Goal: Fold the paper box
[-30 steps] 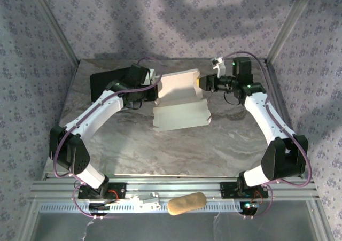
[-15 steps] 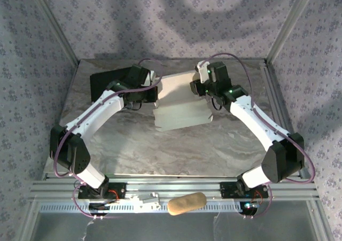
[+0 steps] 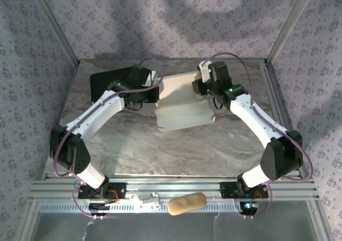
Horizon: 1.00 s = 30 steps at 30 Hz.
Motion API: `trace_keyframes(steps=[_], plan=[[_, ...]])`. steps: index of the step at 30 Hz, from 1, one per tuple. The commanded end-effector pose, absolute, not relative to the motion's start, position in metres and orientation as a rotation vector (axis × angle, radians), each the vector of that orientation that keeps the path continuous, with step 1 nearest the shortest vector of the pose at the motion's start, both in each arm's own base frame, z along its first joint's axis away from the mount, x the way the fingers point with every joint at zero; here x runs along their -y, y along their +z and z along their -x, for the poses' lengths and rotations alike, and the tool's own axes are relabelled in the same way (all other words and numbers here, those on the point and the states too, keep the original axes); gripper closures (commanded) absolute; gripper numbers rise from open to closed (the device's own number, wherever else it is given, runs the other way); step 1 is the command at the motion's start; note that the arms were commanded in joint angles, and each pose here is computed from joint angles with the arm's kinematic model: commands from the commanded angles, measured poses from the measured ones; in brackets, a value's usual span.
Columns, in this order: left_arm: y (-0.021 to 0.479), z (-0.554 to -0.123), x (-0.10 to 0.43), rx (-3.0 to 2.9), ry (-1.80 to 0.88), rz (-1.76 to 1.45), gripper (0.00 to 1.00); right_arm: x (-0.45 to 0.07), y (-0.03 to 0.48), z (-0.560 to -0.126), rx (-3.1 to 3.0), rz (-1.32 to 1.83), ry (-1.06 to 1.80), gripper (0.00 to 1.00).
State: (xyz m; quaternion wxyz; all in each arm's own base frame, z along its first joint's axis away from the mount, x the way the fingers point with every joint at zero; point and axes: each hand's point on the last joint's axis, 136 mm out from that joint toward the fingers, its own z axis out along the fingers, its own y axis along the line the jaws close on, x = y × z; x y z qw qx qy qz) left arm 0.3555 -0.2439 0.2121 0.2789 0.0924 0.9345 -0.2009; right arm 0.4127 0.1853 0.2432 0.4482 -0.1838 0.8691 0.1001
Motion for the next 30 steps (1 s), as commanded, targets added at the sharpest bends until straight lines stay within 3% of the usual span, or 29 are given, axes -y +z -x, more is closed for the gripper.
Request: trace_keyframes(steps=[1,8,11,15,19,23,30], plan=[[0.241,-0.358,0.253,-2.431,-0.588,-0.278,1.0,-0.183,0.241,-0.415,-2.175,0.449,0.219,0.58],[0.241,-0.359,0.255,-2.433,-0.581,-0.277,1.0,-0.174,0.243,-0.42,-2.179,0.39,-0.003,0.82],[0.238,-0.36,0.256,-2.441,-0.564,-0.274,1.0,-0.168,0.243,-0.42,-2.176,0.35,-0.132,1.0],[0.237,-0.36,0.257,-2.441,-0.564,-0.273,1.0,-0.166,0.242,-0.417,-2.168,0.321,-0.254,1.0],[0.239,-0.359,0.257,-2.437,-0.566,-0.276,1.0,-0.175,0.237,-0.414,-2.187,0.337,-0.164,1.0],[0.241,-0.359,0.257,-2.433,-0.572,-0.275,1.0,-0.188,0.234,-0.412,-2.208,0.381,-0.045,0.84],[0.243,-0.359,0.258,-2.429,-0.576,-0.276,1.0,-0.195,0.224,-0.413,-2.245,0.405,0.037,0.76]])
